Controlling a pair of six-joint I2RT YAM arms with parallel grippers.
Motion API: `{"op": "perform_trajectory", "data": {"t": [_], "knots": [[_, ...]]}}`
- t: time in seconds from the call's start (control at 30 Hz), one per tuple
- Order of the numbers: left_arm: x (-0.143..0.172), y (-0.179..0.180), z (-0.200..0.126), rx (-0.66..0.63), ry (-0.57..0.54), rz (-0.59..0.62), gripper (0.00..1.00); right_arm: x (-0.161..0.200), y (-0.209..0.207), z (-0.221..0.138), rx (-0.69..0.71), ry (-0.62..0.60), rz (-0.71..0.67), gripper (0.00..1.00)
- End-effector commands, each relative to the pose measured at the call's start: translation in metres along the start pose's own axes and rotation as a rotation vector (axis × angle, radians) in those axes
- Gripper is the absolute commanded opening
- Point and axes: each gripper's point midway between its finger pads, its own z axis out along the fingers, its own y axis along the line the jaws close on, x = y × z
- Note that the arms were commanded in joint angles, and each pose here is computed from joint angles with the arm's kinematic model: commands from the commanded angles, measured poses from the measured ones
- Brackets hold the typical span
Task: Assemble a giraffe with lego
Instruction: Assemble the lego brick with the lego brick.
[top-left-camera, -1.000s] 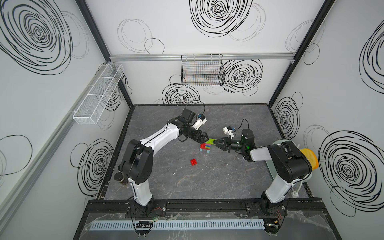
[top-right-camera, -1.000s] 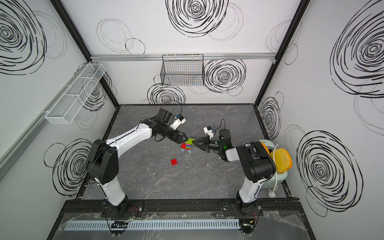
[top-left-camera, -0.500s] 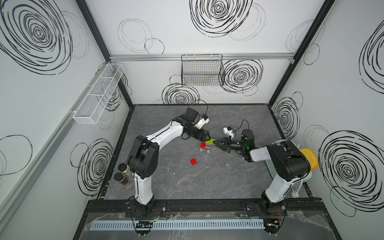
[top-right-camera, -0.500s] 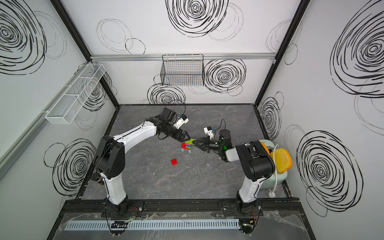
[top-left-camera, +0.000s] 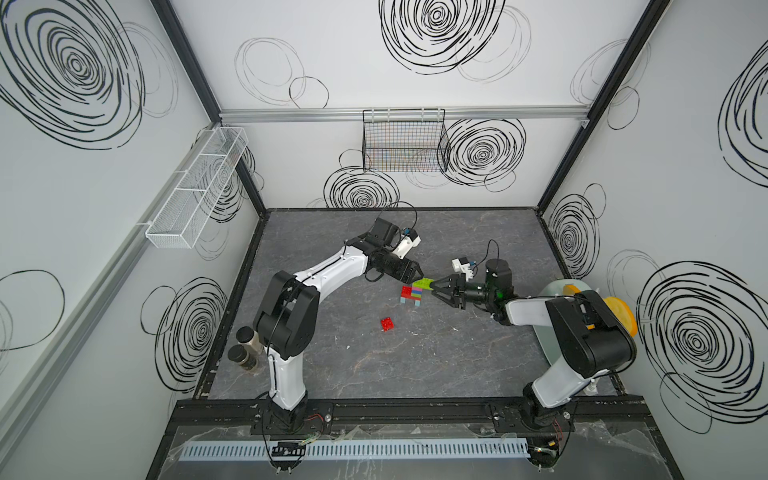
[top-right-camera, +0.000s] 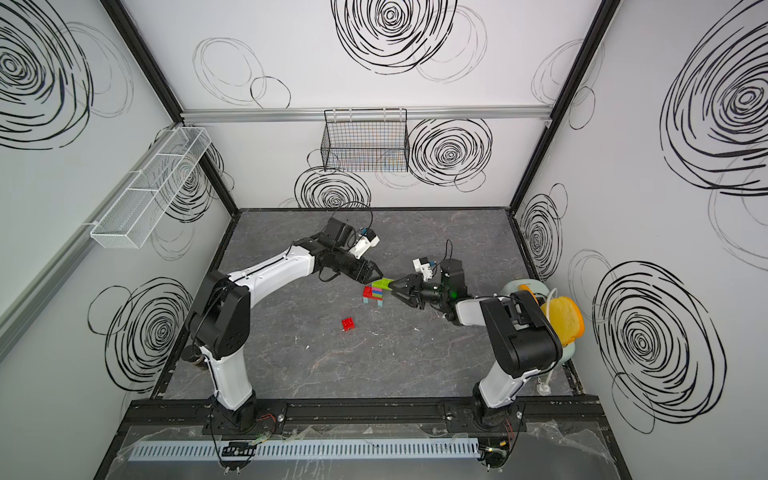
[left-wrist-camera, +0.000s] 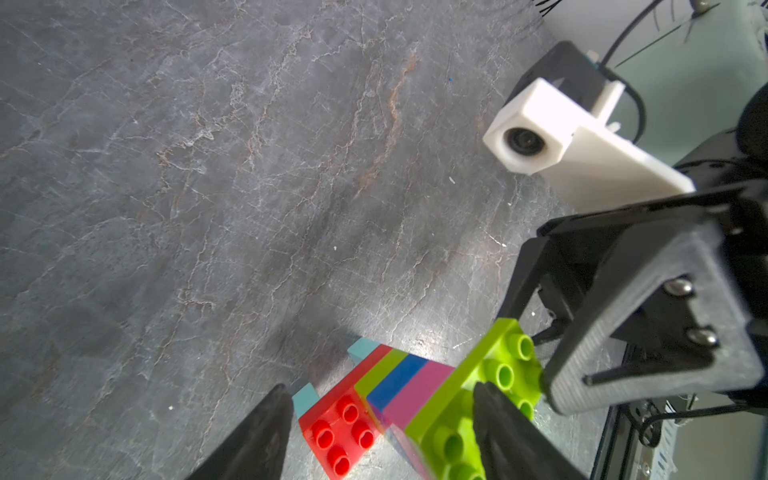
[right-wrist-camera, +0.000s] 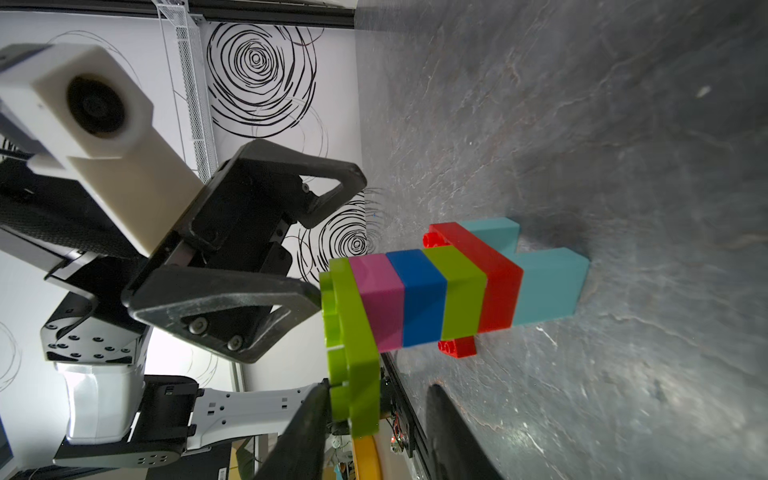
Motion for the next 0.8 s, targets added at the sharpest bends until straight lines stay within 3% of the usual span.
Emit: {"op": "perform_trajectory", "data": {"t": [0.0,0.13,0.37,0.57,0.77], "knots": [[0.054,0.032,0.014,-0.126,0.168,-0.057,0.72,0.001,0.0,-0.01,0.046,-0.036,-0.019,0.51],[0.046,0.026,0.007,-0.115,0.143,-0.045,0.75,0.003,0.006,-0.02,0.114,-0.066,-0.108,0.58],[0.008,0.002,-0.034,-0.092,0.023,0.048,0.99,0.016,0.025,-0.032,0.355,-0.155,-0.362,0.74],[-0.006,0.004,-0.082,-0.121,-0.101,0.073,0.98,0.05,0.038,0.007,0.508,-0.084,-0.582,0.82],[0.0,0.04,-0.131,-0.225,-0.22,0.037,0.98,0.076,0.027,0.056,0.659,0.036,-0.74,0.8]]}}
